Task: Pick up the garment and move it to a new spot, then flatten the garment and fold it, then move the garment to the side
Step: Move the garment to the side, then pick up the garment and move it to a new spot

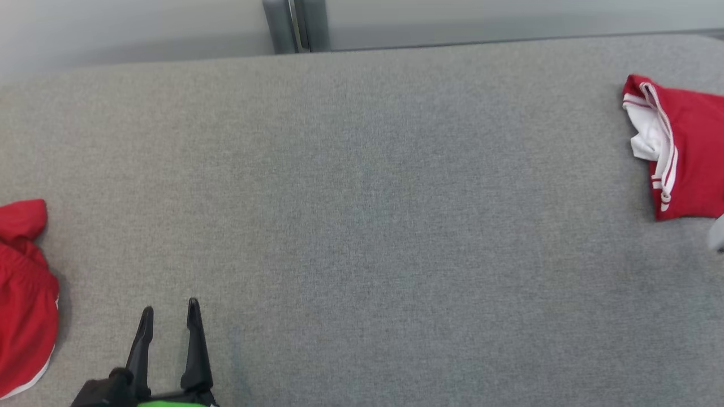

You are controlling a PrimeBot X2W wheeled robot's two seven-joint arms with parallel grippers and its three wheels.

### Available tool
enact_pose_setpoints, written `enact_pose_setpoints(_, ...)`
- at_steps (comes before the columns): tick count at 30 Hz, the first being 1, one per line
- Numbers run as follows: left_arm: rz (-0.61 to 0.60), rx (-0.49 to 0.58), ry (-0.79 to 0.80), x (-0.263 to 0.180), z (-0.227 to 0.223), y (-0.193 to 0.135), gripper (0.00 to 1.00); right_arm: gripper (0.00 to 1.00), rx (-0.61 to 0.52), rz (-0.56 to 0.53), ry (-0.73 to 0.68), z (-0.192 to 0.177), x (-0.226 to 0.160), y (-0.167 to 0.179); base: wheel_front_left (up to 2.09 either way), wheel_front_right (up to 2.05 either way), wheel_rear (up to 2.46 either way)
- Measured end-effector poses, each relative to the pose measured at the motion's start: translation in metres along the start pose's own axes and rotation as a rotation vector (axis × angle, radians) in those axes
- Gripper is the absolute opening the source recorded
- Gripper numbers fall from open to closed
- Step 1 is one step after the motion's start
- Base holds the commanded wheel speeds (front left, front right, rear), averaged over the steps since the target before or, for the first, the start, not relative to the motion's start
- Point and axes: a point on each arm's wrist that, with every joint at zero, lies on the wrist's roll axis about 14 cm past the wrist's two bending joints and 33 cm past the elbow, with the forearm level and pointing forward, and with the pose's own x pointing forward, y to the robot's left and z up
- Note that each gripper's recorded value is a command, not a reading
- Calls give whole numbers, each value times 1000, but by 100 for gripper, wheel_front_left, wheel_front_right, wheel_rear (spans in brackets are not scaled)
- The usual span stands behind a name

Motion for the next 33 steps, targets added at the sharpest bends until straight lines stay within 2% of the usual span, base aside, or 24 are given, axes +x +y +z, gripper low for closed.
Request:
enact_pose_setpoints(3,16,6,7,-18,-2,5,100,100,62,58,-21,4,-39,30,0,0,0)
enact_pose_setpoints(10,-41,51,-37,-33,9,-1,100,100,148,163,-49,15,-120,88,0,0,0)
enact_pose_setpoints(16,-83,63,-94,-38,24,-10,100,100,193,156,-1,1,-165,99,0,0,0)
enact_pose_setpoints(21,-90,59,-115,-41,29,-10,100,100,214,149,11,-3,-178,103,0,0,0)
enact_pose_setpoints(33,-88,54,-100,-43,24,-9,100,100,237,143,29,-7,-178,110,0,0,0)
